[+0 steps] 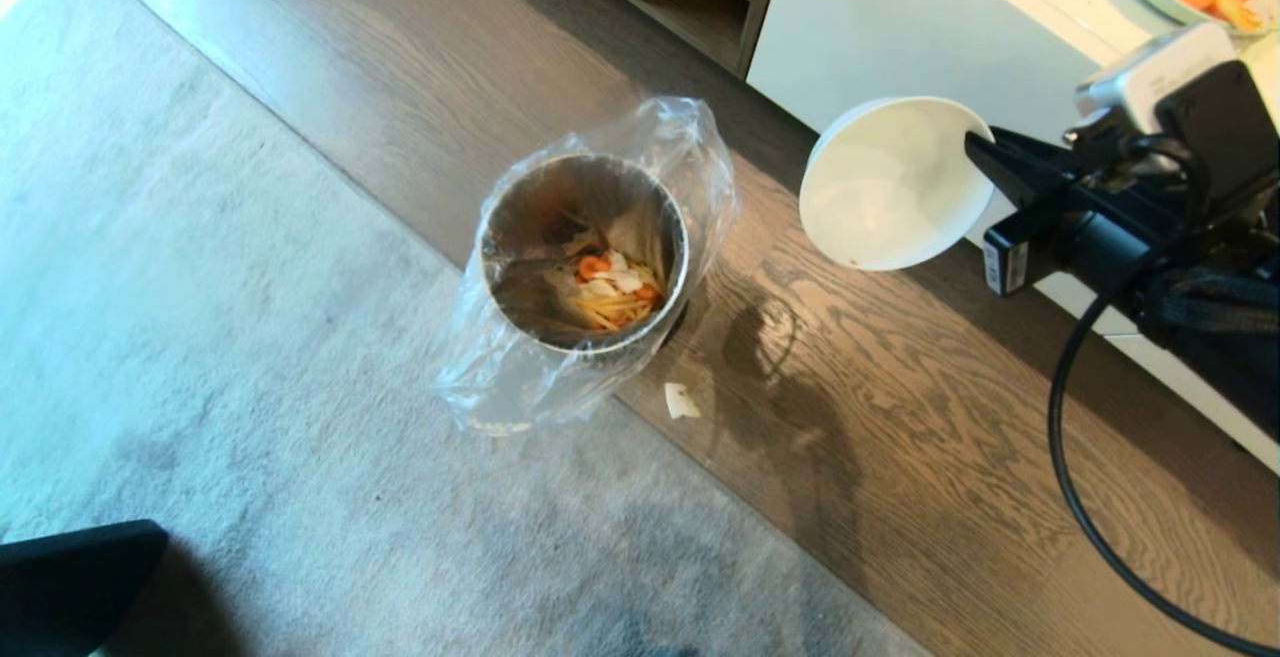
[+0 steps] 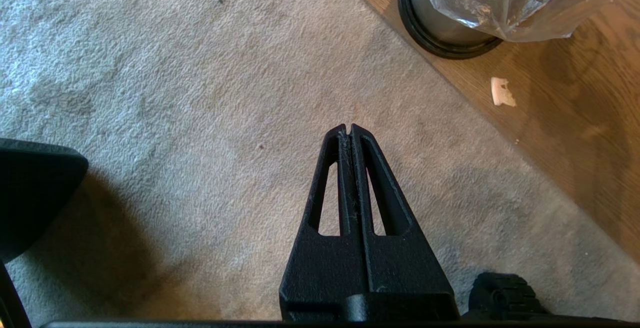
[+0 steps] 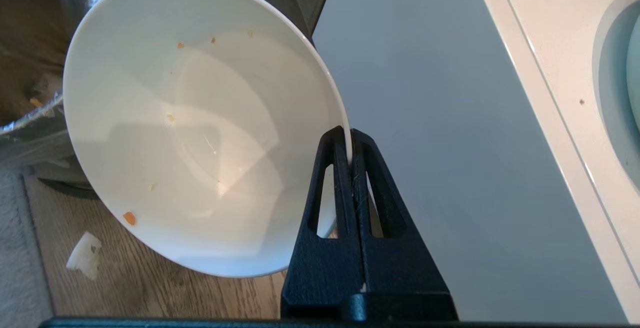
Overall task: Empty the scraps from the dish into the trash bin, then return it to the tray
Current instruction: Put the bowl back to the table
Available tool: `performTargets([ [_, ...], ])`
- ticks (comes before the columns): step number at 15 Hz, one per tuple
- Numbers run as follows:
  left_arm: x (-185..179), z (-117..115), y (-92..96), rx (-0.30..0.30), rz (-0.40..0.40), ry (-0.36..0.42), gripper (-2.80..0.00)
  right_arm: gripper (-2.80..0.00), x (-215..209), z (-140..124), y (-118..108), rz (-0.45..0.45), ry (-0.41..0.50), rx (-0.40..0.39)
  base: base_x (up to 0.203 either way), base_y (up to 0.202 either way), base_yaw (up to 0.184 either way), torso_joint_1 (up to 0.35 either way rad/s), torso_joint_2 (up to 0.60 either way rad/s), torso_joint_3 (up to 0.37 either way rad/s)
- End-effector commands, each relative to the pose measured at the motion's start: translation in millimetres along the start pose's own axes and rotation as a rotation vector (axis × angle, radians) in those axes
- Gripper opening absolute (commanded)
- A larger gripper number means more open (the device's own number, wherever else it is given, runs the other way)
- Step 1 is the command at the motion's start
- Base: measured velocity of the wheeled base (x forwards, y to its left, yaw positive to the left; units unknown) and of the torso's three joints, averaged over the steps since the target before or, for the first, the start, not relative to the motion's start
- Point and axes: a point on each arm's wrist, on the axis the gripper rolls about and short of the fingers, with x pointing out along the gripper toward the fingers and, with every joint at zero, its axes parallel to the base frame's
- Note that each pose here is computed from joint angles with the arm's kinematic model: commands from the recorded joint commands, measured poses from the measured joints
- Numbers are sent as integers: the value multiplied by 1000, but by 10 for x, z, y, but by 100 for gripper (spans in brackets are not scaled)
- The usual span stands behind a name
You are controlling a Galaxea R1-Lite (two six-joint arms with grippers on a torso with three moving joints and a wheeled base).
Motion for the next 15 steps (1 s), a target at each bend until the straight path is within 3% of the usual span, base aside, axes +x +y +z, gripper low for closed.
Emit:
performTargets([
  [1, 0, 0, 0, -1, 1, -1, -280, -280, -202, -71, -63, -6, 22, -2, 0, 0, 0, 0, 0, 0],
  [5, 0, 0, 0, -1, 1, -1, -280, -280, -667, -298, -149, -1, 114, 55, 0, 0, 0, 0, 0, 0],
  [12, 0, 0, 0, -1, 1, -1, -280, -280, -1533, -694, -411, -141, 296, 172, 0, 0, 0, 0, 0, 0],
  [15, 0, 0, 0, -1, 1, -1, -280, -280, -1896, -827, -330, -96, 322, 235, 0, 0, 0, 0, 0, 0],
])
